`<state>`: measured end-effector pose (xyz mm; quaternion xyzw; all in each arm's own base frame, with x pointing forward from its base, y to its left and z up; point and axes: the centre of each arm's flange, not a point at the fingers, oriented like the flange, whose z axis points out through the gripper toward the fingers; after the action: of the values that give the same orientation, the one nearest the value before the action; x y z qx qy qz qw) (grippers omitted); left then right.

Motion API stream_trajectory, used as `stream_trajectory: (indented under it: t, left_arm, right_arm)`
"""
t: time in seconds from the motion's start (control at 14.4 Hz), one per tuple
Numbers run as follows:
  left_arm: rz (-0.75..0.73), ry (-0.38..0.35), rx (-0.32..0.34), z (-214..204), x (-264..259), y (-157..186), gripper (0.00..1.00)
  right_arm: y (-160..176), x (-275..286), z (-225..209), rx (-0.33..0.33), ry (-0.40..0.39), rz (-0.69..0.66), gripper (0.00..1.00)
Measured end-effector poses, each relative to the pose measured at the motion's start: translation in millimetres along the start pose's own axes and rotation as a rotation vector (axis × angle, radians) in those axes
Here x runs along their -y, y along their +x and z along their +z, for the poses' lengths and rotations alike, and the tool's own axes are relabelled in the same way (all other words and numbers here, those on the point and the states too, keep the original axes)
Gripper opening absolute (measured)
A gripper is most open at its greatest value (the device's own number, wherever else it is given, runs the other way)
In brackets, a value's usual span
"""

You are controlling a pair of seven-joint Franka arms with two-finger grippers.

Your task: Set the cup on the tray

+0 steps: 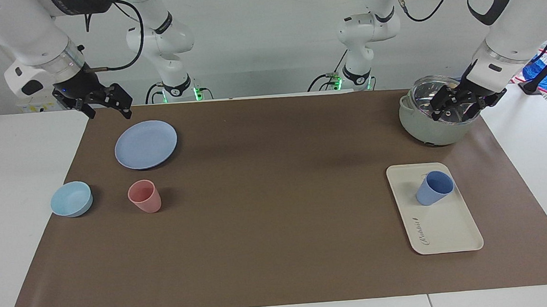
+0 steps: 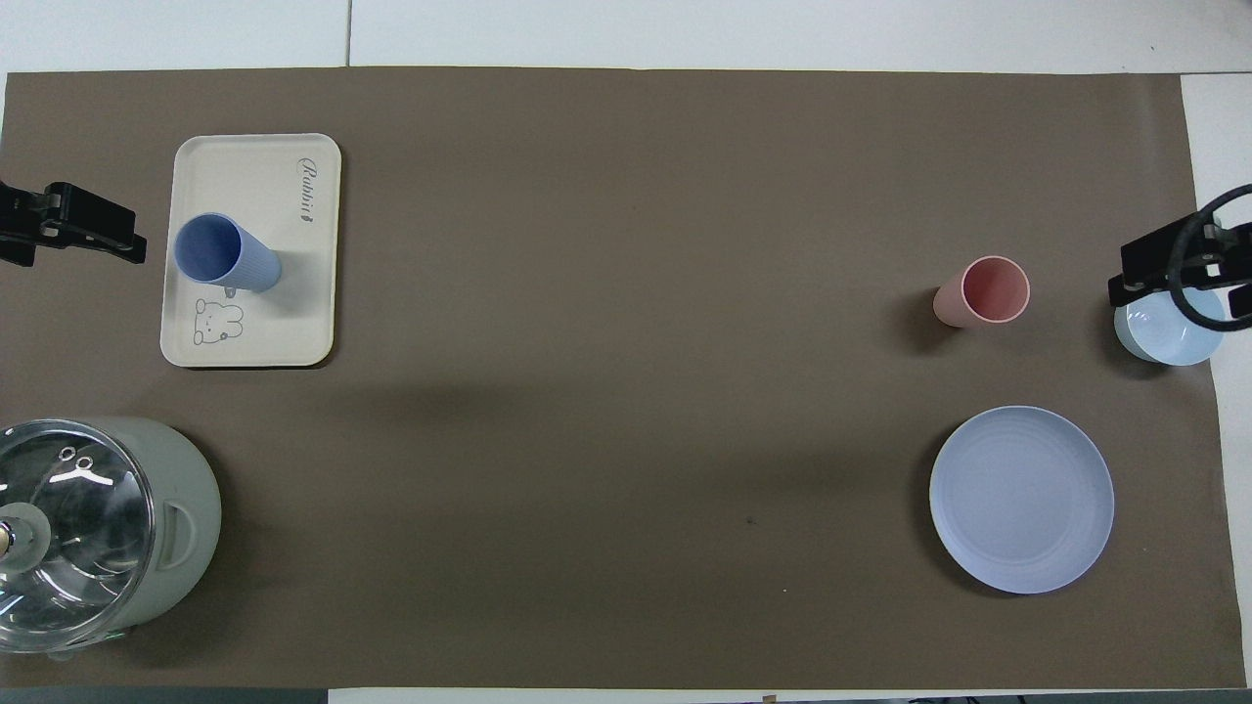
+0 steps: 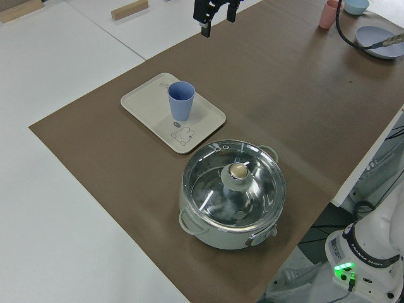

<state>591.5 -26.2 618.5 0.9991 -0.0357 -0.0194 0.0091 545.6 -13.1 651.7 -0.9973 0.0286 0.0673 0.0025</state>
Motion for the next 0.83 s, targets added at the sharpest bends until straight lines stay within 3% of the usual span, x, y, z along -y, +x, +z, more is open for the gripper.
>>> stream_trajectory:
  t: [0.42, 0.83]
  left_arm:
    - [0.0, -0.002, -0.001, 1, 0, 0, 1.0]
    - [-0.004, -0.002, 0.006, 9, 2, -4, 1.0]
  right_arm:
    - [-19, -22, 19, 0.002, -0.024, -0.078, 1.0]
    - [-16, -26, 38, -0.05, -0.023, -0.083, 1.0]
